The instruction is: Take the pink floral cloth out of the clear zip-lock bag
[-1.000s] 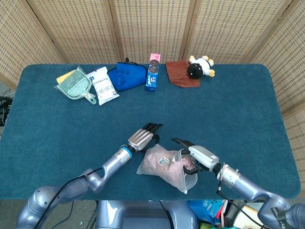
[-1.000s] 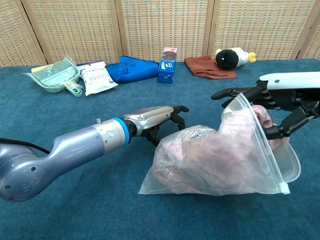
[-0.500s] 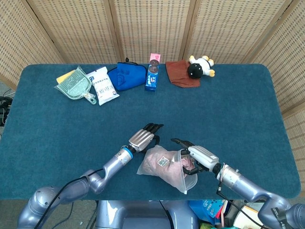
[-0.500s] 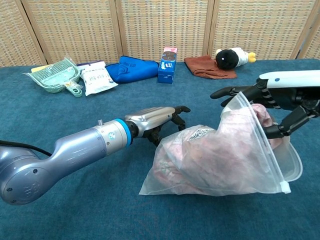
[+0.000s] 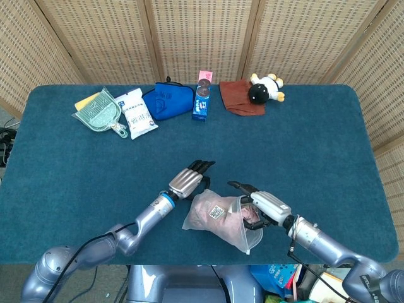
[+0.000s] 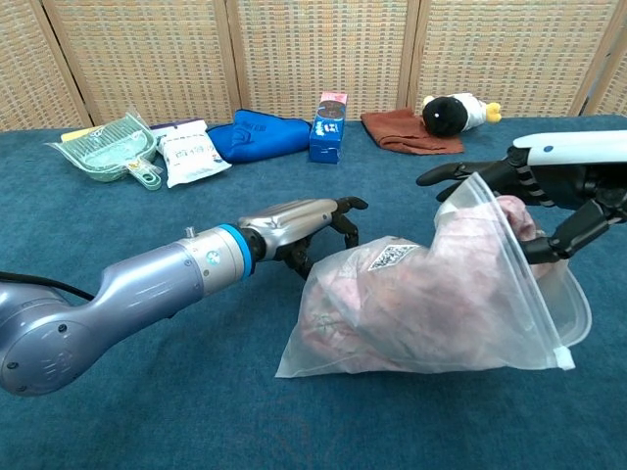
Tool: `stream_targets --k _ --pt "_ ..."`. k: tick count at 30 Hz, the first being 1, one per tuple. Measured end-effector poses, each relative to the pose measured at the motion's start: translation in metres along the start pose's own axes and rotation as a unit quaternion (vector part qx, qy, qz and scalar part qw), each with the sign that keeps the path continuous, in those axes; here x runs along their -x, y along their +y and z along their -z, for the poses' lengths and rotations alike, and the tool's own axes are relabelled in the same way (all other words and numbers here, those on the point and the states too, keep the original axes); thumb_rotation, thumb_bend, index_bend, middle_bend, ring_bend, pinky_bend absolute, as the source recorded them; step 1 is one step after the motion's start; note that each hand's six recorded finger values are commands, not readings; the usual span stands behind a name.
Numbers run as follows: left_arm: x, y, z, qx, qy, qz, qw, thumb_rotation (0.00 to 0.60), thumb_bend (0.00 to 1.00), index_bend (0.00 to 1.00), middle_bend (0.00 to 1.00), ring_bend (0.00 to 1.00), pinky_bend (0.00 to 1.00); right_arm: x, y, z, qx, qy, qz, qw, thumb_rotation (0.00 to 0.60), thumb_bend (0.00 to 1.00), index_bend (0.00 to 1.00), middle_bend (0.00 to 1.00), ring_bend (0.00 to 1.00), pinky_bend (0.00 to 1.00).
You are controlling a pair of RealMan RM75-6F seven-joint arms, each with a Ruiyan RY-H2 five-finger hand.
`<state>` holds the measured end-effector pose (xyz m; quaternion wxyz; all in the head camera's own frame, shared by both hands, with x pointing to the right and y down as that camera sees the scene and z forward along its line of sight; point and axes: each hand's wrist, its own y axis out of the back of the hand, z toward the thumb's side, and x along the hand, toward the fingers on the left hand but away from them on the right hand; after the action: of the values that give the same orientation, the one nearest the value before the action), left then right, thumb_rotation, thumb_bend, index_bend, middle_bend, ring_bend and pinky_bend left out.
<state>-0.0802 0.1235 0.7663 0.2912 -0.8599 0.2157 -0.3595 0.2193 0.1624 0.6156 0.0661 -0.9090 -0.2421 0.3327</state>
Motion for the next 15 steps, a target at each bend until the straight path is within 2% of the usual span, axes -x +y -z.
stream_targets --k 8,15 --pt "0.020 0.044 0.040 -0.016 0.019 -0.035 0.9991 0.600 0.50 0.65 0.00 0.00 0.00 -0.004 0.026 -0.014 -0.001 0.017 0.040 0.9990 0.600 0.92 0.72 0.00 0.00 0.00" --pt "0.068 0.101 0.097 -0.028 0.051 -0.074 0.9955 0.600 0.51 0.65 0.00 0.00 0.00 0.001 0.050 -0.018 0.001 0.014 0.078 0.9969 0.600 0.92 0.72 0.00 0.00 0.00"
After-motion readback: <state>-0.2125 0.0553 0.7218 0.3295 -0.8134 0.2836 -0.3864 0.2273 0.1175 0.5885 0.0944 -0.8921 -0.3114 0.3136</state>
